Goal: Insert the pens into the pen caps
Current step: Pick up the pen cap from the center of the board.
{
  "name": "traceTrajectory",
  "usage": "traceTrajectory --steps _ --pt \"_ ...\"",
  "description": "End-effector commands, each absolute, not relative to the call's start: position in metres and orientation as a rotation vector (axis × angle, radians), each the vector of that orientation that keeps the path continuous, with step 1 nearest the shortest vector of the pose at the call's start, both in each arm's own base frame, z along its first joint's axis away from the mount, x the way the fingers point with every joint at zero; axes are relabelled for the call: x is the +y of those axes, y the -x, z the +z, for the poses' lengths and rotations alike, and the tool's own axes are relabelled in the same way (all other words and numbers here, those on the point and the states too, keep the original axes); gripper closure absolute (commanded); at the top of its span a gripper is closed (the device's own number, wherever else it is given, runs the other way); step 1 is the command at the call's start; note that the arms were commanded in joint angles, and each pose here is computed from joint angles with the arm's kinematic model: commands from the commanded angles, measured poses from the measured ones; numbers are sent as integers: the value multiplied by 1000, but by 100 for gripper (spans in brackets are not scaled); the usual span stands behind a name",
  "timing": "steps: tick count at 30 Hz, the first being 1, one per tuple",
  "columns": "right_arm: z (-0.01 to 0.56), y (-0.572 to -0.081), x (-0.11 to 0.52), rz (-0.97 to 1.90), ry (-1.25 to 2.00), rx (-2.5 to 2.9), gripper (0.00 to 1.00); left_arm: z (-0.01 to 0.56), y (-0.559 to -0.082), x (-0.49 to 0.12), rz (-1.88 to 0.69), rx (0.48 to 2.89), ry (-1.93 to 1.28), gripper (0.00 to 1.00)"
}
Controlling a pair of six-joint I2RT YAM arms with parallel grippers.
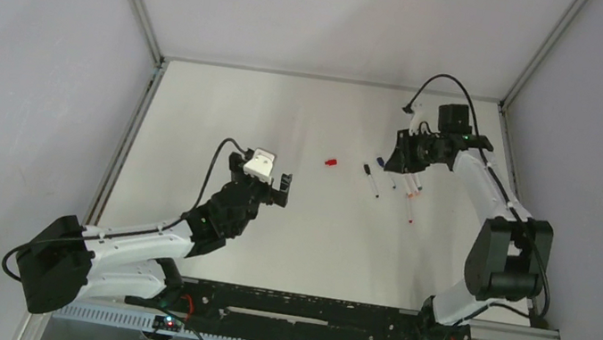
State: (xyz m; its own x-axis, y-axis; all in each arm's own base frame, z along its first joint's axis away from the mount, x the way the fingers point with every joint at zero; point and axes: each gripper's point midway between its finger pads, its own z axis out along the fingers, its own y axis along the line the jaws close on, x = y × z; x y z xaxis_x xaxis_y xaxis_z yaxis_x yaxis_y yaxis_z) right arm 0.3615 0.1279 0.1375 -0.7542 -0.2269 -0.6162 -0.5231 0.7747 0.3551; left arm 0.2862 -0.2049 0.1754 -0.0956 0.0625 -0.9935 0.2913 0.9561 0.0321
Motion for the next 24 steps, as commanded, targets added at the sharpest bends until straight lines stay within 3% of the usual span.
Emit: traceTrajectory --steps 1,9,11,13,14,16,24 --pt "200 -347 135 794 686 2196 69 200 -291 -205 -229 1610 -227 0" --pt "289 -318 135 783 767 1885 68 212 -302 -203 -401 1609 -225 0" --pt "310 -311 138 777 790 1806 59 215 -307 -208 -445 1612 -250 0" --pt "322 -304 143 810 796 1763 39 217 -312 -216 -466 1623 -288 0" --pt "326 -300 147 847 803 1747 34 217 -315 -223 -481 1626 -319 0" --pt "326 -293 153 927 831 1735 29 216 -324 -233 -497 1652 -368 0" --pt "260 -297 146 976 793 1823 30 206 -369 -296 -649 1870 -602 1"
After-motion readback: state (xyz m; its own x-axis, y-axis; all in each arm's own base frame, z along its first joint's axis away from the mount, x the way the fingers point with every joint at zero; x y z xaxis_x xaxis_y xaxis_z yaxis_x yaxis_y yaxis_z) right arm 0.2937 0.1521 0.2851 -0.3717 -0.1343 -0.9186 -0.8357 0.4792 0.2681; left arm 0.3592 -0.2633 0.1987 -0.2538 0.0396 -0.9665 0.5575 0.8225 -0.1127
